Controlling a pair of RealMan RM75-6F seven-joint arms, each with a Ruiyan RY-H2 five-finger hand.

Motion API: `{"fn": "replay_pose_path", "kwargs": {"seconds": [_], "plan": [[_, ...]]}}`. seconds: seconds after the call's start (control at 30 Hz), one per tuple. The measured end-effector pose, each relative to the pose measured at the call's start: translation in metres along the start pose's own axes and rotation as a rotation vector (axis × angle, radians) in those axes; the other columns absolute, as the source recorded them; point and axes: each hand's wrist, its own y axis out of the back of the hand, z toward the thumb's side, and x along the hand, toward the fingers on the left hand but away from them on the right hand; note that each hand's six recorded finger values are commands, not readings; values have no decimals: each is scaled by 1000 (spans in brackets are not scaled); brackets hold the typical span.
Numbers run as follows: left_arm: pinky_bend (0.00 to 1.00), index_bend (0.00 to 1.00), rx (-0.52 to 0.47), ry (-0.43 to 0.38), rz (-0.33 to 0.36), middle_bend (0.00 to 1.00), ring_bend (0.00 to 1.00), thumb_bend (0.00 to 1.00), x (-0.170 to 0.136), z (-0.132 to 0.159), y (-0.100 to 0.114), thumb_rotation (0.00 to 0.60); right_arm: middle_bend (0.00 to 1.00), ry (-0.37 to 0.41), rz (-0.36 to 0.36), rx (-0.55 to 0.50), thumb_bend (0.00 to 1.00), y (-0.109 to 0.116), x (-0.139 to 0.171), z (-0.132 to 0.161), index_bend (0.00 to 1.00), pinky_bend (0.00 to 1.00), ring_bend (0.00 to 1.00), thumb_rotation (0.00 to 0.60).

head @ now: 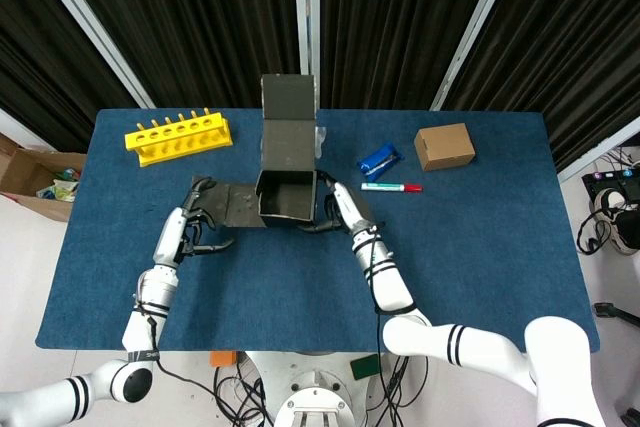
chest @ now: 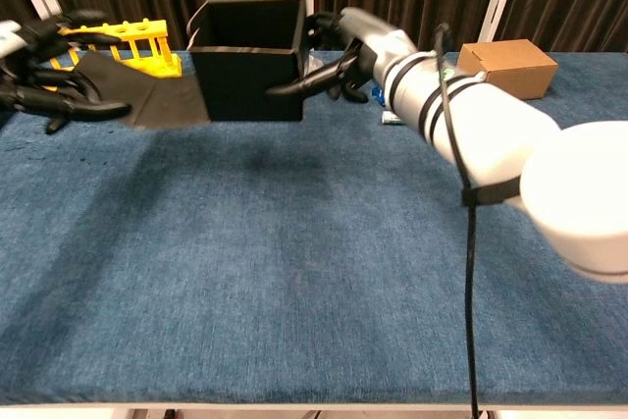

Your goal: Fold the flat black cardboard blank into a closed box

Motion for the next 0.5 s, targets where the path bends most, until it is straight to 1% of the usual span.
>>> {"fn": "replay_pose_path", "kwargs": {"seconds": [0.07, 0.17, 0.2, 0.23, 0.27, 0.33, 0.37, 0.5], "plan": [[848, 181, 16, -23, 33, 215, 582, 0, -3, 3, 9, 600, 487, -2, -27, -24, 113, 11, -2, 1, 441, 1000, 775, 600], [855, 267, 41, -73, 78, 286, 607, 0, -9, 10, 20, 600, 487, -2, -57, -67, 116, 24, -4, 5, 442, 1000, 776, 600], [857, 294, 51, -95, 87, 304, 615, 0, -12, 14, 23, 600, 487, -1, -64, -84, 116, 27, -5, 6, 442, 1000, 775, 600], [861, 345, 57, -109, 87, 339, 629, 0, -15, 16, 24, 600, 487, 0, -70, -102, 116, 30, -5, 8, 442, 1000, 776, 600], [863, 371, 65, -121, 80, 359, 638, 0, -17, 17, 23, 600, 488, 3, -75, -128, 115, 33, -6, 10, 442, 1000, 776, 600], [867, 410, 86, -139, 38, 402, 659, 0, -23, 18, 17, 600, 488, 10, -76, -169, 115, 36, -6, 15, 442, 1000, 776, 600], [868, 412, 98, -143, 12, 405, 661, 0, -26, 17, 14, 600, 488, 16, -70, -196, 114, 37, -5, 18, 442, 1000, 775, 600], [868, 412, 175, -131, -131, 398, 658, 0, -31, 6, -7, 600, 487, 34, -26, -269, 98, 37, 1, 28, 442, 1000, 775, 600]]}}
